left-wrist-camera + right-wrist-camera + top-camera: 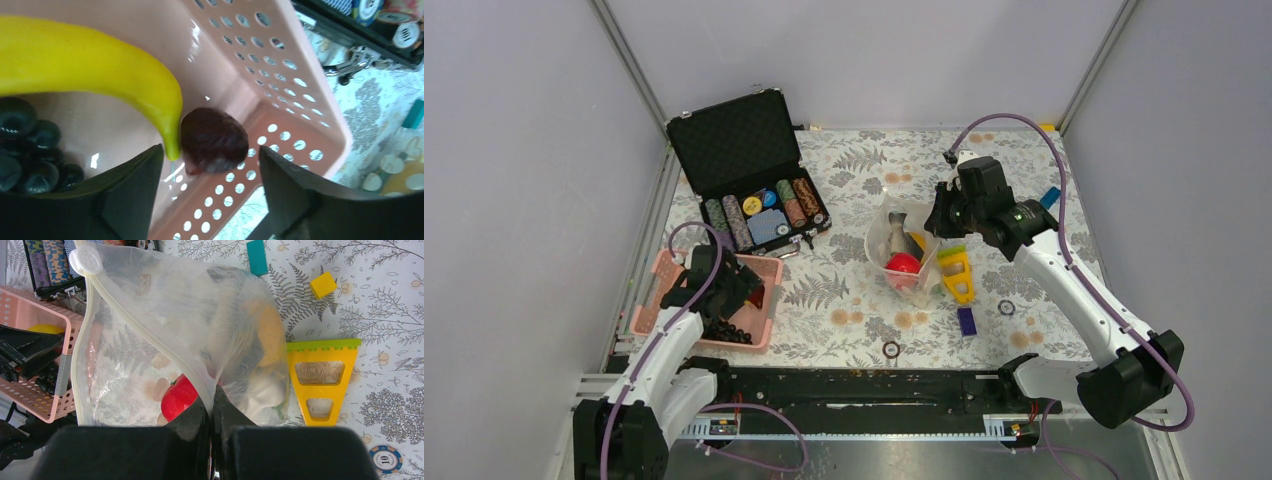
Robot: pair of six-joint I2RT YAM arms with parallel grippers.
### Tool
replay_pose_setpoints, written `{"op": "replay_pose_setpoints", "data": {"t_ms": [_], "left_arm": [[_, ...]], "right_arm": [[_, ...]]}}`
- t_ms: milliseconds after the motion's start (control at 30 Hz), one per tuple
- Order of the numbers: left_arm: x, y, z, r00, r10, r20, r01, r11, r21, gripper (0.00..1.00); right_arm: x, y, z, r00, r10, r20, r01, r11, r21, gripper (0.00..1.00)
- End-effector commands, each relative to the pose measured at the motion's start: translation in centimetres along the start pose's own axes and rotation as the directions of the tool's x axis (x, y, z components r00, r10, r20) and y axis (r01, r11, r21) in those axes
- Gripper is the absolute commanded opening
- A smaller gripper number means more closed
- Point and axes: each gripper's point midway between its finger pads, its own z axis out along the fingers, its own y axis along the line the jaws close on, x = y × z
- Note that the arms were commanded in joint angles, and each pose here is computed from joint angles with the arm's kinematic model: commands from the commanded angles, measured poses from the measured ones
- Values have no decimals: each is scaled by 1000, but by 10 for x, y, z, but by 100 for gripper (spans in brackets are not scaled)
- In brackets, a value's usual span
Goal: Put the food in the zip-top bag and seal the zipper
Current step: Adjust the fake vegetable in the bin, then pick up the fake vegetable from the bin.
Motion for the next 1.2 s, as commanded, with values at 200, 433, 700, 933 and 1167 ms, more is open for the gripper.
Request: {"op": "replay_pose_setpoints", "data": {"t_ms": [200,433,700,933,1167], "left_arm": [[-11,-4,-11,1000,19,24,-18,1000,-21,85],[0,-31,-22,998,34,-47,-29,995,99,81],[-14,-20,-15,999,37,26,-37,999,16,74],[-7,-22,4,999,39,-20,-39,999,16,65],[5,-26,14,996,49,-73,-45,998,53,58]], "right_arm": [[-6,0,1,1000,-1,16,1,1000,-3,4],[-4,-1,5,1000,-1,2,1,1000,2,4],[-5,-4,5,1000,-3,6,3,1000,12,4],[-5,-4,5,1000,-4,9,4,1000,16,4],[-5,-5,6,1000,-2,6,2,1000,20,4]]}}
